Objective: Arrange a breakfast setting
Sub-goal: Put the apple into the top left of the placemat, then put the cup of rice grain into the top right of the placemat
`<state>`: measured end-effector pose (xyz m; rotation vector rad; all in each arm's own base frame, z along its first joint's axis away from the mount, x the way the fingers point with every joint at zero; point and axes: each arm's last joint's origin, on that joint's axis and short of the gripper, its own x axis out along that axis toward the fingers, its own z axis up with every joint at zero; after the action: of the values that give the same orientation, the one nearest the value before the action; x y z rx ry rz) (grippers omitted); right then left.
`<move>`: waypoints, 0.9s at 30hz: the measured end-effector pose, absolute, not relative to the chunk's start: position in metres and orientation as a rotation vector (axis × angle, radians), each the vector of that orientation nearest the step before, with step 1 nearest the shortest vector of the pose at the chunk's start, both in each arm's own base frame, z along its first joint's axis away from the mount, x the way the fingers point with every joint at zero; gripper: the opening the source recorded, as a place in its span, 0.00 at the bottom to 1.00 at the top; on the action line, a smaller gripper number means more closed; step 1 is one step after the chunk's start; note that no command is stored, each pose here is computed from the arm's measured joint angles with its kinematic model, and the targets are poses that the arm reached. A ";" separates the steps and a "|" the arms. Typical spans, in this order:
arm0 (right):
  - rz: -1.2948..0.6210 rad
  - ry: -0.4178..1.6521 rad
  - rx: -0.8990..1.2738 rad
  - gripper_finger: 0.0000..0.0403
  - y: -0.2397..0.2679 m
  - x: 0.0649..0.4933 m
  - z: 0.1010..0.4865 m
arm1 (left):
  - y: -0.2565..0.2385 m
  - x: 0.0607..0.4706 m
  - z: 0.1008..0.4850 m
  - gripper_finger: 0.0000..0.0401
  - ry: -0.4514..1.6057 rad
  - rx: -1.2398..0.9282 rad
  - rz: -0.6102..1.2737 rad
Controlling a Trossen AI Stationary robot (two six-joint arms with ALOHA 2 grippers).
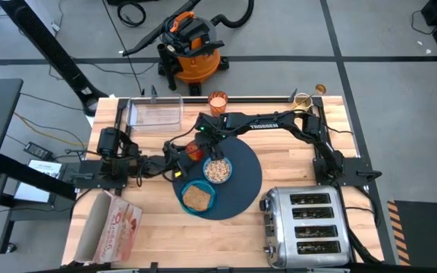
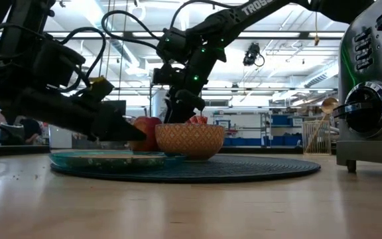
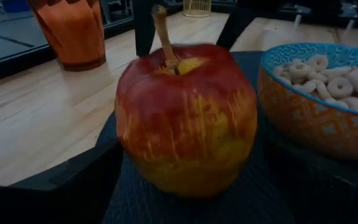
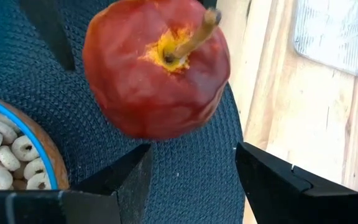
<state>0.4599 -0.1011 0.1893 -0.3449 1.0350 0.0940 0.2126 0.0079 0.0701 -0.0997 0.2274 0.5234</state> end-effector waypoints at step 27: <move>-0.077 1.023 -0.428 0.59 -0.121 0.426 0.296 | -0.012 0.174 0.080 0.99 0.181 -0.289 0.426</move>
<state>0.4257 -0.1213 0.2963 -0.4275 1.0229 -0.0768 0.1737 -0.0124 0.0803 -0.2889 0.1808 0.4258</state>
